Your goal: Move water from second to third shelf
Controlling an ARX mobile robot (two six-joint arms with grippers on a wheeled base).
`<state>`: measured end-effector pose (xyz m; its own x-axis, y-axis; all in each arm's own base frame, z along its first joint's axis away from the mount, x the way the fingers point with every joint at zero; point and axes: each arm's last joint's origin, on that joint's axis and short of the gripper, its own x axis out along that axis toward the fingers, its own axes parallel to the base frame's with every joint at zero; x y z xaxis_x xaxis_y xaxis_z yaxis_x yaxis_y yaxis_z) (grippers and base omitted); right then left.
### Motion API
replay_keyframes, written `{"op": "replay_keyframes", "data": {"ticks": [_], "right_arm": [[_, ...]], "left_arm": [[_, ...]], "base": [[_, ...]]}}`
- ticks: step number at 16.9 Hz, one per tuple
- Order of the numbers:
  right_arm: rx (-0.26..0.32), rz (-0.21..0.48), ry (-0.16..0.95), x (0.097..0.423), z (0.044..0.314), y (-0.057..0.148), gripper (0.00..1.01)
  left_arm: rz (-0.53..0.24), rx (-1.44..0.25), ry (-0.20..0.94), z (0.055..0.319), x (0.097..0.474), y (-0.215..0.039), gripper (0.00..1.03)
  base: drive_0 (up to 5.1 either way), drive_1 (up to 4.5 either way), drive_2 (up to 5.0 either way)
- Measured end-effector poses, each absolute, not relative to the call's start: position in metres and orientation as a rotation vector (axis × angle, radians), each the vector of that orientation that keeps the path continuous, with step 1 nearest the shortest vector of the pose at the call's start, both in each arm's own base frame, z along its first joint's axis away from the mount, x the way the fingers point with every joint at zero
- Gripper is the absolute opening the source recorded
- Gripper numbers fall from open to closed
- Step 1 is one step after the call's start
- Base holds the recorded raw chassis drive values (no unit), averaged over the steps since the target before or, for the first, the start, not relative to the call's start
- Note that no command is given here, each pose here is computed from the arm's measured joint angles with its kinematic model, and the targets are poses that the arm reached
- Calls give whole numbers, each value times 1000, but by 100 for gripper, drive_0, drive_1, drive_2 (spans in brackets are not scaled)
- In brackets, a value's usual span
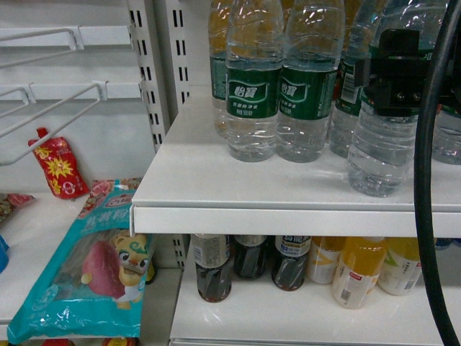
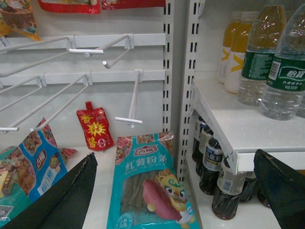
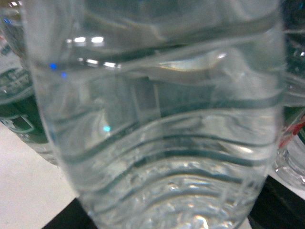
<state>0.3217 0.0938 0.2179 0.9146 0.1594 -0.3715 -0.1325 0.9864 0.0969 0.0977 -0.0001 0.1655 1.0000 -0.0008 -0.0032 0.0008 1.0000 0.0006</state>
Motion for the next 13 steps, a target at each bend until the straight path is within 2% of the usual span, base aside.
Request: {"op": "replay_keyframes", "data": {"ticks": [3,4,5,10,13], "right_arm": [[78,152,357,324,224,94,96],[84,150,363,324,223,94,100],[84,150,368,323,223,94,97],[94,174,369,310,238,90,98],[85,176,403,295,233,83,98]], "left_arm": [[-1,1,3,166,98,0,98],[-1,1,4,166,98,0,98],[-1,1,3,166,98,0,98],[-1,1,4,166,98,0,98],[-1,1,3,166,98,0,98]], "base": [[0,0,0],[0,0,0],[0,0,0],[0,0,0],[0,0,0]]}}
